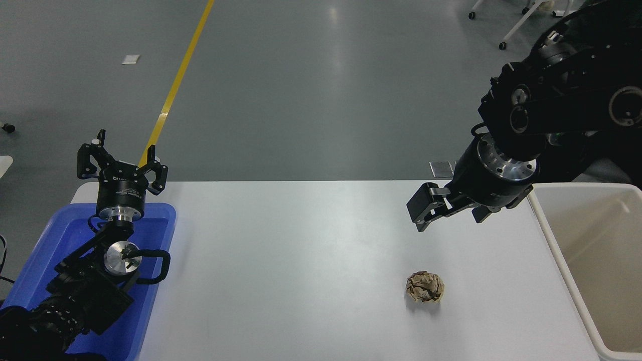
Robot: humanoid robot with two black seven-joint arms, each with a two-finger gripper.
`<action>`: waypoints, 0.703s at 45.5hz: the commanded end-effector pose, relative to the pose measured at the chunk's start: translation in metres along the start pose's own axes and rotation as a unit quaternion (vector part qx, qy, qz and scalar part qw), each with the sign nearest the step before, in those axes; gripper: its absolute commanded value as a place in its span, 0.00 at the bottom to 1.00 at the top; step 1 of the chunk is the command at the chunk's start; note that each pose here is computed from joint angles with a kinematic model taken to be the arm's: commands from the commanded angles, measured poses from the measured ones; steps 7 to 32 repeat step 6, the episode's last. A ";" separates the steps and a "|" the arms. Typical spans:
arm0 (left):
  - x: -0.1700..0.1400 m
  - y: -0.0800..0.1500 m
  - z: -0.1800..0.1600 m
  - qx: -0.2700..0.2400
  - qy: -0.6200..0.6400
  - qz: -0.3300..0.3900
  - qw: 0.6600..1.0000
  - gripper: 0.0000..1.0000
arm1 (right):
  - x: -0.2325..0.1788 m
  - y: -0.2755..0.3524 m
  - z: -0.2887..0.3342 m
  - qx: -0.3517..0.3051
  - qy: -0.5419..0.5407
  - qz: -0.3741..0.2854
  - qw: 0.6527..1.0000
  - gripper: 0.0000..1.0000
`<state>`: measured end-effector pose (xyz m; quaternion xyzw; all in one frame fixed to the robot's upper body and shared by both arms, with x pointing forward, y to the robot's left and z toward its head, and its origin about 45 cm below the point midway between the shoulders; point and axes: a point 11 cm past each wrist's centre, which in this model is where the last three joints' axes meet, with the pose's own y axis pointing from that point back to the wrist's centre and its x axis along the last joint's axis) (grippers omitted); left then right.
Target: Pick up foil plate and place in dustbin
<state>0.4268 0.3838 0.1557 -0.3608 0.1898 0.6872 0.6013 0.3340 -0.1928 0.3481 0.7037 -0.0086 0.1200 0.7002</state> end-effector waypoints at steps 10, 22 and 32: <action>0.000 0.000 0.000 0.000 0.000 0.000 1.000 0.99 | 0.002 0.002 0.007 -0.012 -0.020 0.010 1.000 1.00; 0.000 0.000 0.000 0.000 0.000 0.000 1.000 0.99 | 0.002 0.002 0.007 -0.012 -0.020 0.010 1.000 1.00; 0.000 0.000 0.000 0.000 0.000 0.000 1.000 0.99 | 0.002 0.002 0.007 -0.012 -0.020 0.010 1.000 1.00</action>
